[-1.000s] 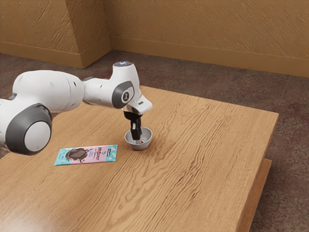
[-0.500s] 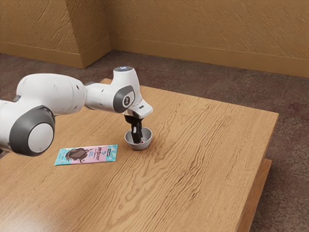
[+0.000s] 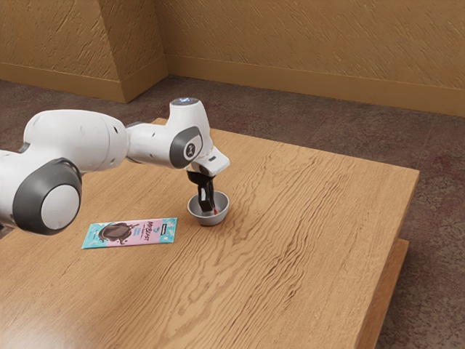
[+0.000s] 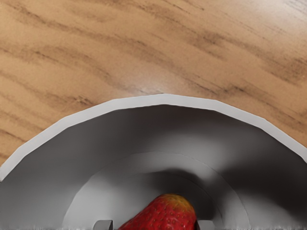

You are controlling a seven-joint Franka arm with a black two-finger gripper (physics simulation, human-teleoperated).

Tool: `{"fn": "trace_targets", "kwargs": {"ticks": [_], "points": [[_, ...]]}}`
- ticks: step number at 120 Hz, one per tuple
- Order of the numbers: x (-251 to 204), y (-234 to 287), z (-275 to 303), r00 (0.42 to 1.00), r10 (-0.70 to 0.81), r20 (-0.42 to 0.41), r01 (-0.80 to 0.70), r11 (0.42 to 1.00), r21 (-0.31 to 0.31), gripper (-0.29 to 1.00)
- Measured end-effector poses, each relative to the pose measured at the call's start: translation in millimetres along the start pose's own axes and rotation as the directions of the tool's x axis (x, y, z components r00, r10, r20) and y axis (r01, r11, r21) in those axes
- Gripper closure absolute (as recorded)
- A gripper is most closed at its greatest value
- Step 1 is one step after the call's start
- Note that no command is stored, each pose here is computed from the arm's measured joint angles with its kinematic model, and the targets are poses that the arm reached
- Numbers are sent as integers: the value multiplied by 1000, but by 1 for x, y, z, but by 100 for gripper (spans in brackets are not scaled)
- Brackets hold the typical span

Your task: Take strawberry from the bowl

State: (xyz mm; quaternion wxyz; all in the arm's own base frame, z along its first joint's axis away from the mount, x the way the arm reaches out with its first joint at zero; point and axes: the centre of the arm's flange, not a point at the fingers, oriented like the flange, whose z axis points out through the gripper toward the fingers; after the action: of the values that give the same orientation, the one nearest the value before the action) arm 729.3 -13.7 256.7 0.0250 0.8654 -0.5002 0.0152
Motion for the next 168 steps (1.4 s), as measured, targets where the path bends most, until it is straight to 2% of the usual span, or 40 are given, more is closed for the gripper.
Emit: {"fn": "trace_targets", "kwargs": {"ticks": [39,64,75,92,109,117,127,136,141,154,168], "points": [[-1,7,-12,1000,-16,1,16,1000,13,68],[12,65,-74,1000,5,7,-6,999,48,70],[27,99,-84,1000,22,22,-23,999,47,69],[43,161,-75,998,29,58,-29,1000,6,67],[49,182,-58,997,-12,82,14,1000,-22,62],[53,186,-58,996,-31,81,33,999,-19,51],[58,186,-116,998,-66,9,65,997,50,34],[52,172,-219,982,-154,-107,168,976,140,24],[34,162,-272,960,-231,-157,256,953,164,20],[-42,149,-359,868,-440,-232,479,864,156,12],[-107,145,-396,729,-647,-224,678,728,105,7]]}}
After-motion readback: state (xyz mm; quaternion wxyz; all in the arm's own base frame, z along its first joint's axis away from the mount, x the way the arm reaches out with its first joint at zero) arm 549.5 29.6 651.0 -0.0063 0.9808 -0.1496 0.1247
